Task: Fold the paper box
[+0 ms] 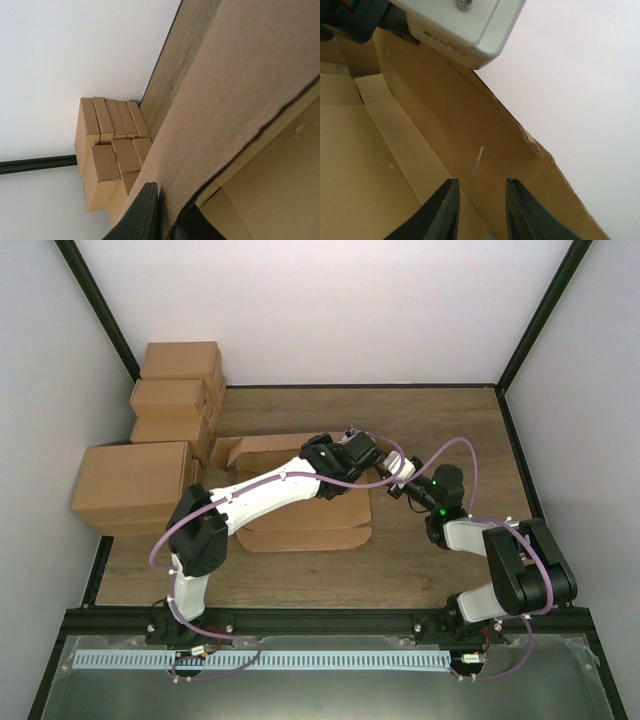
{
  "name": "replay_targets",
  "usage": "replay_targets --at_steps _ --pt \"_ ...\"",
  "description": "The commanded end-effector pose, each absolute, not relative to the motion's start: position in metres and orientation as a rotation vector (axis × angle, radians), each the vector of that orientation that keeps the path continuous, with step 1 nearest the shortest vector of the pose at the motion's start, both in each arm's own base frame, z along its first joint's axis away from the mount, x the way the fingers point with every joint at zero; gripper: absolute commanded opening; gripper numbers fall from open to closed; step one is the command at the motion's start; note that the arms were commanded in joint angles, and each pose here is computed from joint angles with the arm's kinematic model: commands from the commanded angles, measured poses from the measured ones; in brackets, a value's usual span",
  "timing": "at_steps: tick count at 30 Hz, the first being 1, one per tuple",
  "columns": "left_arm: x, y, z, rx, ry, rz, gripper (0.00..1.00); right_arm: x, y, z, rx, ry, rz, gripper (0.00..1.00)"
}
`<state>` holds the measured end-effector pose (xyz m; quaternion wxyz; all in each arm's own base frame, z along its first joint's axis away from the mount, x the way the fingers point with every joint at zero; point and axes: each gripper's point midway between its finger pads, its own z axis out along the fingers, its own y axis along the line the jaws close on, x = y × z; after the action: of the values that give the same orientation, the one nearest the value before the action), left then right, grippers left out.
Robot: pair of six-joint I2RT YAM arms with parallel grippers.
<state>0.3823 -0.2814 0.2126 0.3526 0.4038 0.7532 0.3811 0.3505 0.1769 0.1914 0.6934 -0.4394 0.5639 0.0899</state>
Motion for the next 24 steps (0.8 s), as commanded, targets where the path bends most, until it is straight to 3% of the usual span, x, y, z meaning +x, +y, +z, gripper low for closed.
replay_targets --at_steps 1,5,9,11,16,18,21,24 --pt "0.382 -0.281 0.227 0.993 1.958 0.91 0.08 0.358 0.177 0.211 -0.961 1.197 0.185 0.23" --pt "0.38 -0.283 0.226 0.99 1.97 0.874 0.1 0.357 0.178 0.208 -0.968 1.207 0.2 0.05" --pt "0.376 -0.282 0.226 0.977 1.988 0.829 0.17 0.357 0.178 0.206 -0.972 1.213 0.206 0.01" --pt "0.372 -0.28 0.226 0.97 1.999 0.799 0.26 0.356 0.178 0.205 -0.974 1.215 0.205 0.01" --pt "0.353 -0.279 0.224 1.008 2.056 0.639 0.69 0.356 0.179 0.204 -0.979 1.22 0.207 0.01" --pt "0.344 -0.277 0.231 0.987 2.075 0.56 0.8 0.356 0.179 0.204 -0.981 1.217 0.209 0.01" --pt "0.333 -0.275 0.242 0.951 2.09 0.441 0.91 0.356 0.179 0.203 -0.984 1.219 0.213 0.01" --pt "0.327 -0.28 0.256 0.938 2.122 0.195 0.92 0.355 0.18 0.203 -0.987 1.217 0.216 0.01"
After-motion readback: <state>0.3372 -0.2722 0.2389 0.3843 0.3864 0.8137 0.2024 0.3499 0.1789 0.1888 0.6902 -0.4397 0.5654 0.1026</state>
